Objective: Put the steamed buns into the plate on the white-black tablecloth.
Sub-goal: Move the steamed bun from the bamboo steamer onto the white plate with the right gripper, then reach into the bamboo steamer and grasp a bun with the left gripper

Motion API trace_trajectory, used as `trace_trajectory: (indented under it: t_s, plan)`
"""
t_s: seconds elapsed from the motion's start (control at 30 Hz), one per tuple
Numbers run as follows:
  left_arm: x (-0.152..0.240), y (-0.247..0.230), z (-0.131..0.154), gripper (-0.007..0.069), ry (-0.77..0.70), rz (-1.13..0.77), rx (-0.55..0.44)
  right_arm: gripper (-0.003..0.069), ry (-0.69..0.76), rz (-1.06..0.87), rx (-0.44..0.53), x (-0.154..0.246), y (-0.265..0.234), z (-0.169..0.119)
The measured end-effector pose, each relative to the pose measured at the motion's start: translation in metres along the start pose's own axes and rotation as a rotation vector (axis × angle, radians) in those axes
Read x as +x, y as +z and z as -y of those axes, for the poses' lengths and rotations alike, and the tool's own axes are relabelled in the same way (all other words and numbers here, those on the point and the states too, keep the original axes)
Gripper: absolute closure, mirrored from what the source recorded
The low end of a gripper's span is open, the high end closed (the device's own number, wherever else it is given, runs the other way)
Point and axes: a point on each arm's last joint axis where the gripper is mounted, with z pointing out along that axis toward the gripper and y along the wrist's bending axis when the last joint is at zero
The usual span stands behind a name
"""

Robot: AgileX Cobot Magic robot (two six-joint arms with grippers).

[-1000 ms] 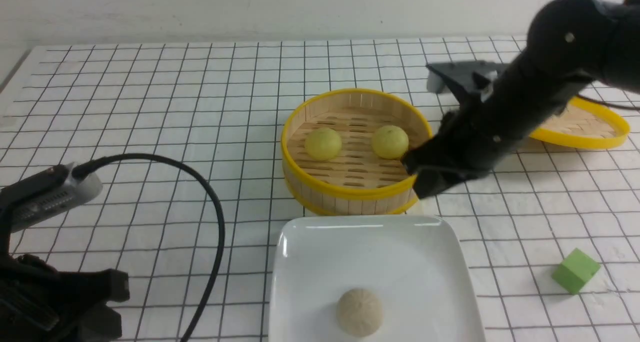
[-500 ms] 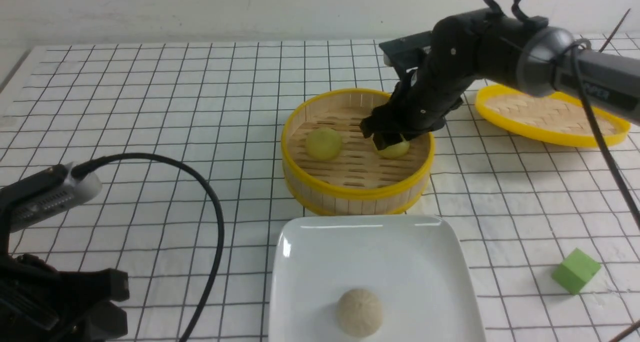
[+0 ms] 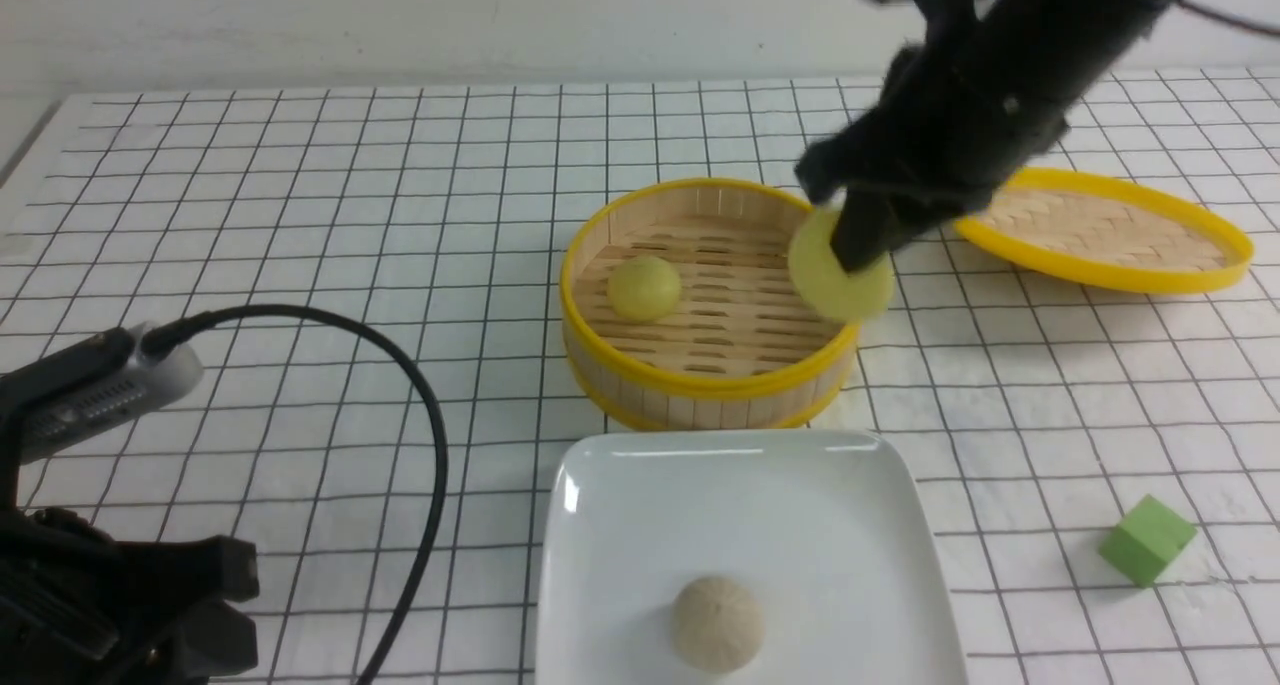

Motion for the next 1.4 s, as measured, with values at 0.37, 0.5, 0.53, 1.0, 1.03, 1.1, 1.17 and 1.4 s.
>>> trace_trajectory:
  t_s: [0.37, 0.5, 0.53, 1.0, 1.03, 1.1, 1.17, 1.4]
  plan:
    - [-0.001, 0.000, 0.000, 0.0396, -0.040, 0.012, -0.001, 0.0251, -0.011, -0.094, 0.057, 0.043, 0.107, -0.001]
    - [-0.003, 0.000, 0.000, 0.0392, -0.039, 0.035, 0.000, 0.0222, -0.066, -0.155, 0.090, 0.039, 0.083, -0.001]
    - [-0.003, 0.000, 0.000, 0.0392, -0.039, 0.035, 0.000, 0.0231, -0.068, -0.166, 0.094, 0.041, 0.079, -0.001]
    - [-0.071, -0.022, 0.045, 0.0623, 0.241, 0.111, 0.143, 0.0675, -0.019, -0.137, 0.257, 0.140, -0.027, 0.046]
    - [-0.080, -0.021, 0.053, 0.0623, 0.280, 0.107, 0.151, 0.0675, -0.014, -0.130, 0.258, 0.146, -0.025, 0.048]
    - [-0.104, -0.015, 0.074, 0.0623, 0.353, 0.092, 0.174, 0.0674, -0.010, -0.117, 0.260, 0.158, -0.019, 0.052]
    - [-0.124, -0.003, 0.098, 0.0616, 0.409, 0.071, 0.192, 0.0673, -0.008, -0.116, 0.261, 0.164, -0.014, 0.054]
    - [-0.170, 0.069, 0.177, 0.0468, 0.557, 0.031, 0.151, 0.0667, 0.000, -0.102, 0.246, 0.166, -0.009, 0.054]
